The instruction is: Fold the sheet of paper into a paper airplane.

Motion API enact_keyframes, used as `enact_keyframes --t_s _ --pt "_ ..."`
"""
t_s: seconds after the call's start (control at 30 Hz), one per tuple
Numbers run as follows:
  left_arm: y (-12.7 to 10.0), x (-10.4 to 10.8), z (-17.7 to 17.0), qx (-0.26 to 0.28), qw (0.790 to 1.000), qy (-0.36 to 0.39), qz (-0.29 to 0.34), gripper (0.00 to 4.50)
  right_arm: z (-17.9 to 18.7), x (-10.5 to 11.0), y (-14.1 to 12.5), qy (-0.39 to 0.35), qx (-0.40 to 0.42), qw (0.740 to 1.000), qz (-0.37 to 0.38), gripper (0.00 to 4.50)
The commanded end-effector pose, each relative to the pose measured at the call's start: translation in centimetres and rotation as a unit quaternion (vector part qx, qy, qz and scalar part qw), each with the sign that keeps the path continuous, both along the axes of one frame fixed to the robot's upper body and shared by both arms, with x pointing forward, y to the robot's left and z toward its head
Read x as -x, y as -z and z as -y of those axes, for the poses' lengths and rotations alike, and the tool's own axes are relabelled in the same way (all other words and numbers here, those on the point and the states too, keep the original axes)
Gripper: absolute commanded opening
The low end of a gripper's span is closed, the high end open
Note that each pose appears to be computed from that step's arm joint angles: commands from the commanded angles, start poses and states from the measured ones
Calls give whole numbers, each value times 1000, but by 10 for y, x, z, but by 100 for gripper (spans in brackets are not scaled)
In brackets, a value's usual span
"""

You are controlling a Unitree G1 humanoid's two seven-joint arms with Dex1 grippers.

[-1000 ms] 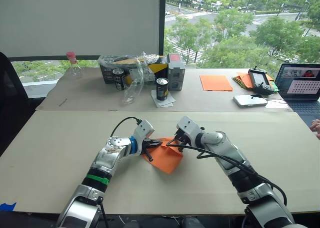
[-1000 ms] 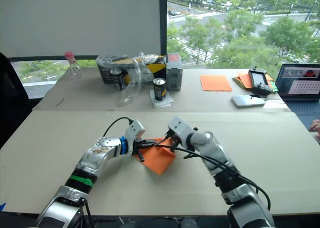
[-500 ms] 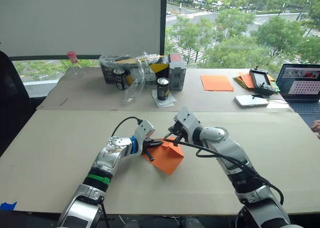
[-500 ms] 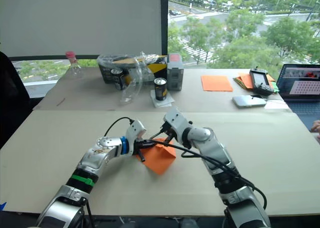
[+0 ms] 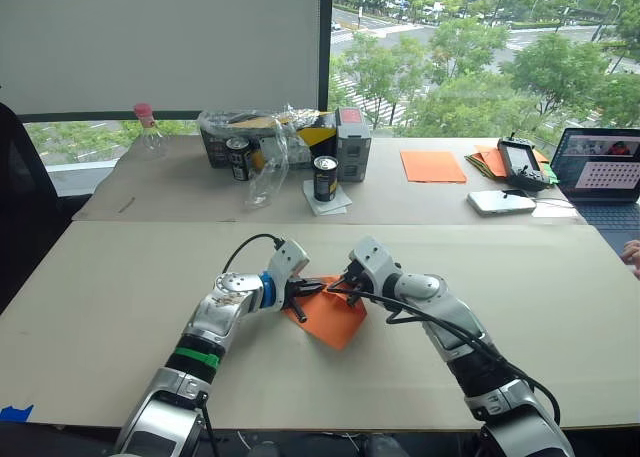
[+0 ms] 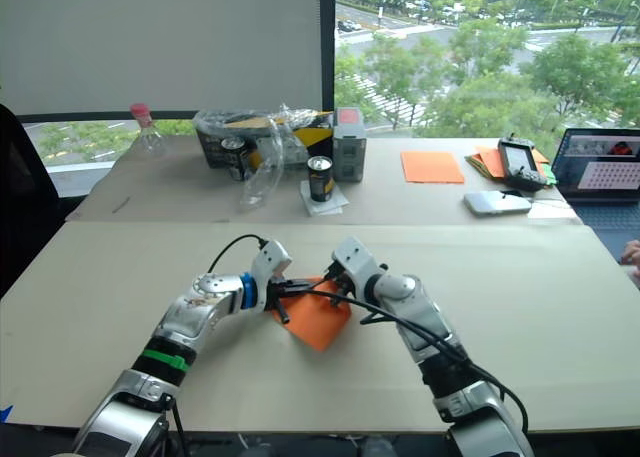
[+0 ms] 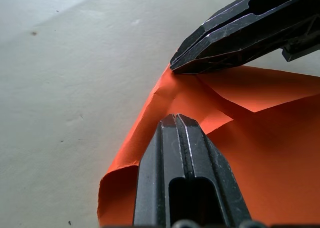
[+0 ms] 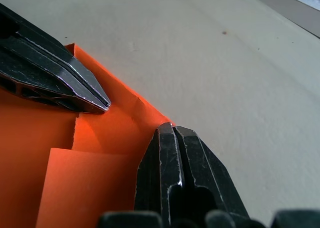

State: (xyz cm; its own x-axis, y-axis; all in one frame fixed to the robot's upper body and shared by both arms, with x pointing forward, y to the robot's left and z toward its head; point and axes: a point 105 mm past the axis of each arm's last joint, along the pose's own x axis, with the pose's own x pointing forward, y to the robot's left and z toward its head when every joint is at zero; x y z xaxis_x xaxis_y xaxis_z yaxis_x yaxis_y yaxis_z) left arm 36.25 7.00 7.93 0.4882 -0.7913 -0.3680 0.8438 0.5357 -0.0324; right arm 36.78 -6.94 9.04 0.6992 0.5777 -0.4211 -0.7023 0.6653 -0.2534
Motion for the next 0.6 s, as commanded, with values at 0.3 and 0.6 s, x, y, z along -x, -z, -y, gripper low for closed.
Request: enact_keyframes --t_s 0.3,0.6 --pt "-10 -20 16 12 1000 -27 7 2 8 8 25 19 25 999 -39 0" --pt "18 -17 3 -46 998 -44 -22 2 6 11 23 16 23 999 -38 0"
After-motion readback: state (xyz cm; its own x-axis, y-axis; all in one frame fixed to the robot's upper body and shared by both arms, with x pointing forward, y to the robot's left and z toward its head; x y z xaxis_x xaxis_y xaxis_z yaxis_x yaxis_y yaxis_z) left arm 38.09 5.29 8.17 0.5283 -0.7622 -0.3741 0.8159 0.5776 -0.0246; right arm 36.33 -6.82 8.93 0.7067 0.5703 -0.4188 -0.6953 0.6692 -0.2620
